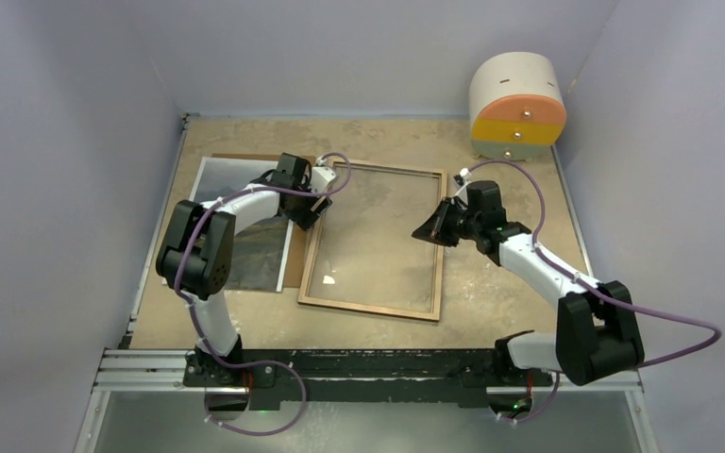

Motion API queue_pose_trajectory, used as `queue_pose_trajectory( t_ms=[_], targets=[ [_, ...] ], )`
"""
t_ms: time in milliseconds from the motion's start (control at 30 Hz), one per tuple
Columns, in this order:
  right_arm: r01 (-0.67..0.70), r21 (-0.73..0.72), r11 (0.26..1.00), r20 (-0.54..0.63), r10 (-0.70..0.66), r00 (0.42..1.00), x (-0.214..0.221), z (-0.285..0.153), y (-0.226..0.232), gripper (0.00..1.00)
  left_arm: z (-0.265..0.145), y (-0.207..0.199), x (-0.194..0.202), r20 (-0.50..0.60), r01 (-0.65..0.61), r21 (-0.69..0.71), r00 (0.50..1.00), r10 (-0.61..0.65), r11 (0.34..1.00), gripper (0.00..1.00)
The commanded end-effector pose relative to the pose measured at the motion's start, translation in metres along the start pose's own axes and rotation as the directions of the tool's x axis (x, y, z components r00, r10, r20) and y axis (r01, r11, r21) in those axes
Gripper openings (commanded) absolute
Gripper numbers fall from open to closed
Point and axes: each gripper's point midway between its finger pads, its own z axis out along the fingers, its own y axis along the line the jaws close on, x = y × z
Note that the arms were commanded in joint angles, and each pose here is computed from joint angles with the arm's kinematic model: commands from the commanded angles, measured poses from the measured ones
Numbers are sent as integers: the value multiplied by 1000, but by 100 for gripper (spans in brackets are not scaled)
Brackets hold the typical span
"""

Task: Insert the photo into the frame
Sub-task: Place the photo frame item in the photo frame.

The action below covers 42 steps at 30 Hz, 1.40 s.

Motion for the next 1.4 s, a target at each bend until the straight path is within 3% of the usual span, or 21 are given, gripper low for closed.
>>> queue_pose_trajectory(
  t_ms=[0,267,333,400,467,600,800,1367],
  targets=[
    [15,-59,998,-16,-16,1000,5,4,7,0,-7,-11,-18,59,-4,53,998,1,999,74],
    [16,-37,999,-21,-17,1000,4,13,-1,2,-6,-12,-16,54,-10,59,999,7,998,74],
    [21,-11,1000,-23,-21,1000,4,16,-8,12,-7,-12,-16,53,-9,59,999,6,998,74],
    [39,26,999,-18,-38,999,2,19,-15,32,-7,-12,-15,52,-13,57,999,10,998,74],
    [65,72,995,4,-65,998,-5,20,-22,45,-7,-11,-14,51,-16,53,999,13,998,74],
    [81,147,986,-2,-82,997,-8,21,-36,61,-6,-11,-13,51,-19,51,999,16,999,74],
    [114,287,951,-7,-117,993,-13,13,-57,76,-6,-12,-12,49,-19,52,999,16,998,74],
    [146,398,906,-31,-145,989,-18,6,-75,81,-9,-11,-13,54,-24,48,998,21,999,74]
  ],
)
